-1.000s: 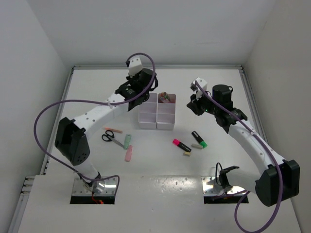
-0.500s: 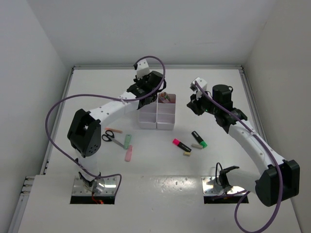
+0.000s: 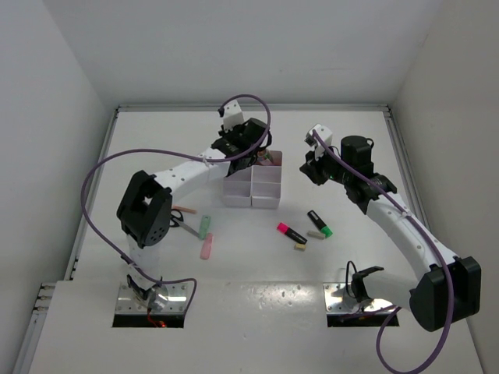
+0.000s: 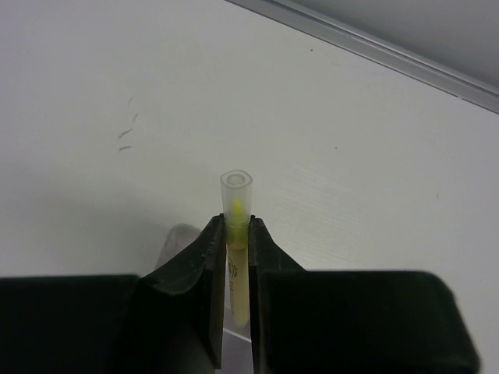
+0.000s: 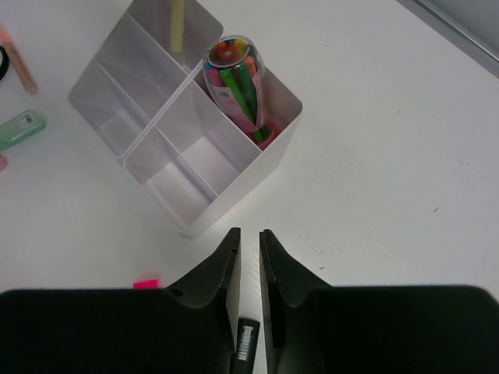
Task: Sort the stationery into containers
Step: Place the pen in the storage box.
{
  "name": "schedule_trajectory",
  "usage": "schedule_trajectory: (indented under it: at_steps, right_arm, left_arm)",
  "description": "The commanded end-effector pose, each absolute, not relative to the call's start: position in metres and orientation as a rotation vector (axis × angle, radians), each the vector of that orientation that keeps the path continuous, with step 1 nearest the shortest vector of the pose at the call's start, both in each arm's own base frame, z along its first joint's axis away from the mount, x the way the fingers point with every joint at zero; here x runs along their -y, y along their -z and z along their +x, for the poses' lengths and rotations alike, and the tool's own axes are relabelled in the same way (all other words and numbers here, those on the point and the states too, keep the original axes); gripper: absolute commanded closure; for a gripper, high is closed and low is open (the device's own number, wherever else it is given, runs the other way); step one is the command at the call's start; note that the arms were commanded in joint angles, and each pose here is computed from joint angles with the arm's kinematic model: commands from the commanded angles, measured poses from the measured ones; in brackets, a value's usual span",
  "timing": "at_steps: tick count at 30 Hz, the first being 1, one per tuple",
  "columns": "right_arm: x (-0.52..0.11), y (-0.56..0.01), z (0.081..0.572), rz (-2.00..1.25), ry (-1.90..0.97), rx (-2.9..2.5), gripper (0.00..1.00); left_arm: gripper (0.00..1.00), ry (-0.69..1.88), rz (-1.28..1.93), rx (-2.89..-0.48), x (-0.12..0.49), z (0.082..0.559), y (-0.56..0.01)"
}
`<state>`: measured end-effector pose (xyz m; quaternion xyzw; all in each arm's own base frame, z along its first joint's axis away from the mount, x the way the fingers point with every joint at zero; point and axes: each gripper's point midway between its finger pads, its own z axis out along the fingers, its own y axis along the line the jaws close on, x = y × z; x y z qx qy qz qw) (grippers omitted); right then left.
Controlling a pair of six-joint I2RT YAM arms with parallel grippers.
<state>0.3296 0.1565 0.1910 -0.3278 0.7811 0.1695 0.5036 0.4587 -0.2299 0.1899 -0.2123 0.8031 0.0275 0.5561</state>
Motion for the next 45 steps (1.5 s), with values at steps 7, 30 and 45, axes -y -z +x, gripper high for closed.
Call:
schedule_trajectory:
  at_steps: [7, 30, 45]
  right_arm:
    - [-0.155, -0.201, 0.335, -0.785, -0.394, -1.842, 0.81]
    - [-0.153, -0.201, 0.335, -0.791, -0.38, -1.849, 1.0]
    - [-0.156, -0.202, 0.333, -0.802, -0.4, -1.842, 0.48]
  left_arm:
    - [0.7, -0.032, -0.568, -1.84, 0.236, 0.461, -0.193]
    - [0.63, 0.262, -0.757, -1.979, 0.167, 0.351, -0.227]
    - [0.42, 0.234, -1.326, -2.225, 0.045, 0.306, -0.086]
